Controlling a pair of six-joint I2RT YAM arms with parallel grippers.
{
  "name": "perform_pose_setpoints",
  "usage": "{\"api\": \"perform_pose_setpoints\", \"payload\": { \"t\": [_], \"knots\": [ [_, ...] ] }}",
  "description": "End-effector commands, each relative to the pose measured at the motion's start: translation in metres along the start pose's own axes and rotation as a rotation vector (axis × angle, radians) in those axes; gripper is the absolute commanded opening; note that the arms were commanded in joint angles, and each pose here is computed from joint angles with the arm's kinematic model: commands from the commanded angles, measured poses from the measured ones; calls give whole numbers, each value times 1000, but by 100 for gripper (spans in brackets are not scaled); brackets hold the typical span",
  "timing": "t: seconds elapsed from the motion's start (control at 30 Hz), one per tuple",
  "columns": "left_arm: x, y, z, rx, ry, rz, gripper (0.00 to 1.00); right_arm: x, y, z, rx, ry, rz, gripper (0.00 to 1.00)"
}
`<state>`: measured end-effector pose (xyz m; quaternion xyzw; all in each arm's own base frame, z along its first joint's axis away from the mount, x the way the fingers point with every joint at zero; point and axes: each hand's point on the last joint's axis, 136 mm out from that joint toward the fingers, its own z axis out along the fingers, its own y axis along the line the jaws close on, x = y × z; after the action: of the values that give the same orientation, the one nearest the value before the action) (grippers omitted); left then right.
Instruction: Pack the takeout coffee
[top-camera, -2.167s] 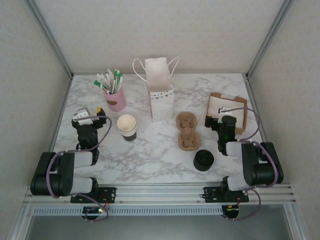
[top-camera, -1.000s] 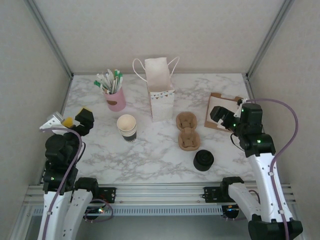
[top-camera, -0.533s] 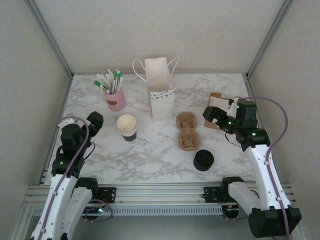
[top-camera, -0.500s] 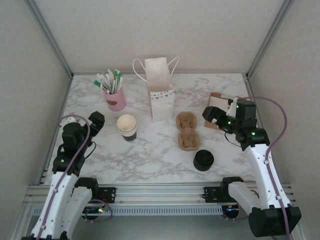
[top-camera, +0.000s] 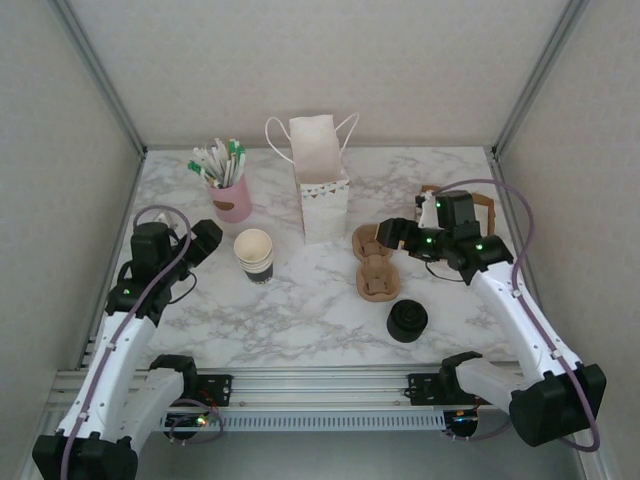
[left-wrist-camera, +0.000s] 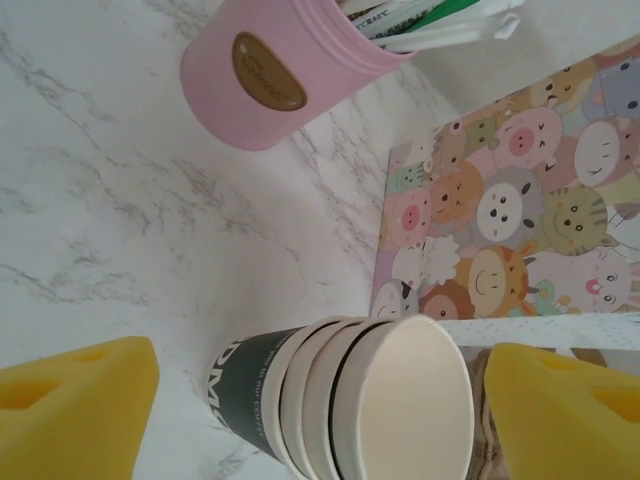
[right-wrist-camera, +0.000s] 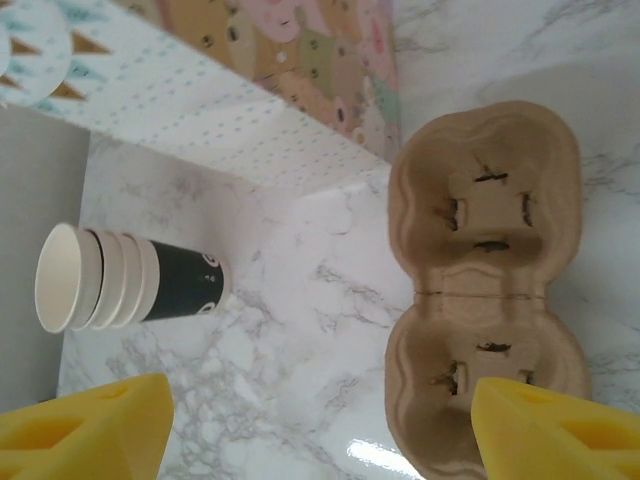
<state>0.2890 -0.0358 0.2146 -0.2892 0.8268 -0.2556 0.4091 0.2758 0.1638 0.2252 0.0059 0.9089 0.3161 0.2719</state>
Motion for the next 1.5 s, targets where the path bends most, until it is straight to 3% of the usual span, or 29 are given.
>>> {"api": "perform_pose_setpoints", "payload": {
  "t": [0.0,0.43,0.63,0.8,1.03,1.47],
  "knots": [
    [6,-3,2,-39,70,46,73,2,-1,-1,79,17,-67,78],
    [27,-12,22,-312,239,254,49,24,-25,12,208,75,-93,78],
    [40,-27,32,-331,304,346,44,29,-30,15,220,87,-91,78],
    [44,-19,40,-395,344,396,36,31,-32,15,228,94,-93,78],
    [46,-16,45,-418,358,417,34,34,-35,16,238,100,-92,78],
    [53,-17,52,-414,382,435,16,35,-36,16,238,102,-82,79]
  ]
}}
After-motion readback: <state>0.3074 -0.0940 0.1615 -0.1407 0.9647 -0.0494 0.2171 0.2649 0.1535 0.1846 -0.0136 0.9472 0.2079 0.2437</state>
